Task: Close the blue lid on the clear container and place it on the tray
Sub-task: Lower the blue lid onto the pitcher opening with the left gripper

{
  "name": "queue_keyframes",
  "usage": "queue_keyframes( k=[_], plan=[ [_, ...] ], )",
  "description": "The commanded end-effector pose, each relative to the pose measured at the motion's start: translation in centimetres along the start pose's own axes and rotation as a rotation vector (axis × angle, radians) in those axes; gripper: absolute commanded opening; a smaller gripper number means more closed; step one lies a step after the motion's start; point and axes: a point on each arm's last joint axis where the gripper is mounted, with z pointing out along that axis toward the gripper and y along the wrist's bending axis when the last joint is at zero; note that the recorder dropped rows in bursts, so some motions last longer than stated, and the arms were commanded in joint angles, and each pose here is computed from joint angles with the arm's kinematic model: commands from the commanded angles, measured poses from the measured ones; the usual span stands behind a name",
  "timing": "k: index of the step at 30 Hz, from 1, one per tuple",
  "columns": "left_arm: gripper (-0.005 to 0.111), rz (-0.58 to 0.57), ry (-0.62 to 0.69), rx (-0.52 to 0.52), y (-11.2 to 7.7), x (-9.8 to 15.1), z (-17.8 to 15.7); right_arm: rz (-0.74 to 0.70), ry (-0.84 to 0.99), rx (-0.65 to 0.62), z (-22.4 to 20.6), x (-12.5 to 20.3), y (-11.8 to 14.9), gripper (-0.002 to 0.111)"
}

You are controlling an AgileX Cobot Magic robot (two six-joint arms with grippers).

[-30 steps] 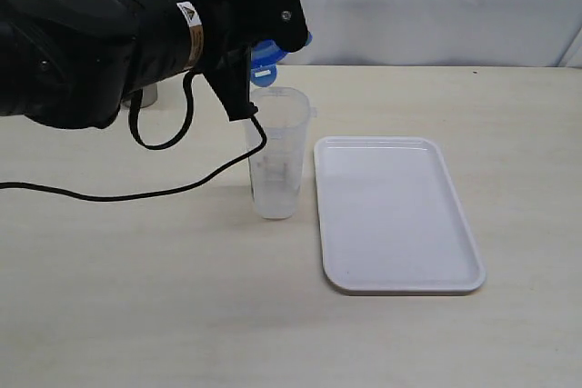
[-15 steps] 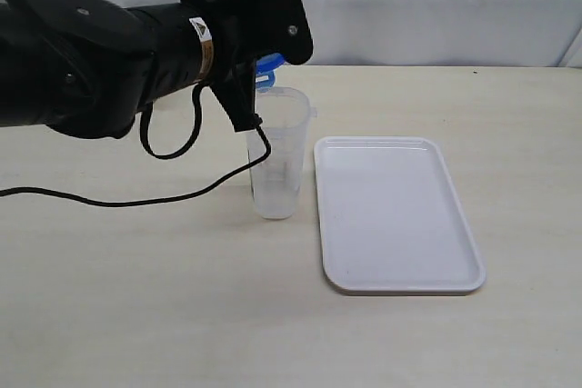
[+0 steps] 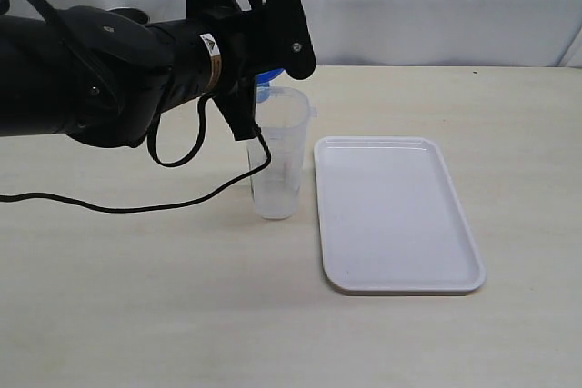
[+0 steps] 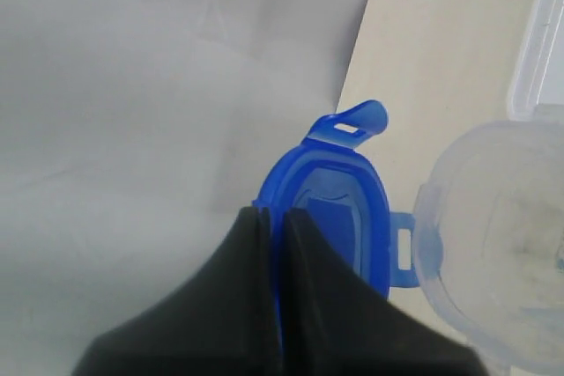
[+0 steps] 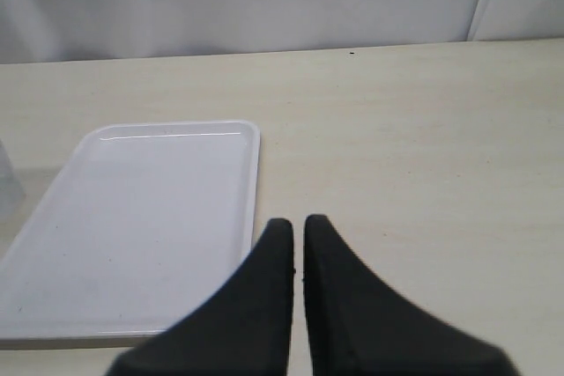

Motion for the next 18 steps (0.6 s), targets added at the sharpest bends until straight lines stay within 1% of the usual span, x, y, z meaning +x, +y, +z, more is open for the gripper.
queue_keyframes(
  k=[1,4,7,12,18],
  plan=[
    [0.0,0.006,-0.003,-0.013,0.2,-0.4,-0.2,0.004,-0.015,0.003,0.0,0.0,0.0,0.005],
    [0.0,-0.002,-0.017,-0.016,0.5,-0.7,-0.2,0.004,-0.015,0.003,0.0,0.0,0.0,0.005],
    [0.0,-0.037,-0.038,-0.015,0.8,-1.1,-0.2,0.004,-0.015,0.003,0.0,0.0,0.0,0.005],
    [0.0,-0.046,-0.042,-0.008,0.7,-1.1,-0.2,0.004,-0.015,0.003,0.0,0.0,0.0,0.005],
    [0.0,-0.028,-0.058,-0.007,0.2,-2.0,-0.6,0.004,-0.015,0.003,0.0,0.0,0.0,0.005]
  ],
)
